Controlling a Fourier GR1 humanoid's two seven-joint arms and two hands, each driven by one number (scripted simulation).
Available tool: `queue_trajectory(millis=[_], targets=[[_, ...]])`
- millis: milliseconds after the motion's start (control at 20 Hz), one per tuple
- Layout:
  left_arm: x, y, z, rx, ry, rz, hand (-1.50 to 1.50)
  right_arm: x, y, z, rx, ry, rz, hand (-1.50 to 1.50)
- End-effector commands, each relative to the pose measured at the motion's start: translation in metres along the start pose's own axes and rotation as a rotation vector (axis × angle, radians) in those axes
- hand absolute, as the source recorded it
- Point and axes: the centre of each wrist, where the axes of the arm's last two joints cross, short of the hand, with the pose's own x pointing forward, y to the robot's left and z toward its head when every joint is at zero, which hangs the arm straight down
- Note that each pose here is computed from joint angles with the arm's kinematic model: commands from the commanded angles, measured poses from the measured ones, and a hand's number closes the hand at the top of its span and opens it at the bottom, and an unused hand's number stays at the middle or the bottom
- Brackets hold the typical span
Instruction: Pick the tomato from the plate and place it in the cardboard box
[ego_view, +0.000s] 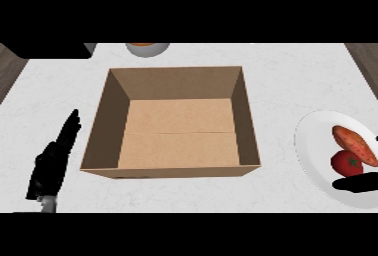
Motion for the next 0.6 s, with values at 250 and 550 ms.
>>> queue_trajectory(millis=[250,550], targets=[[0.007,0.005,-0.012,0.012,0.019,-0.018,0.0,-0.027,-0.008,-0.003,0.005,0.008,0.0,-1.5],[-0.006,0.003,0.008,0.008,-0.006,-0.006,0.0,0.014,0.017,-0.001,0.007,-0.009,-0.012,-1.5]])
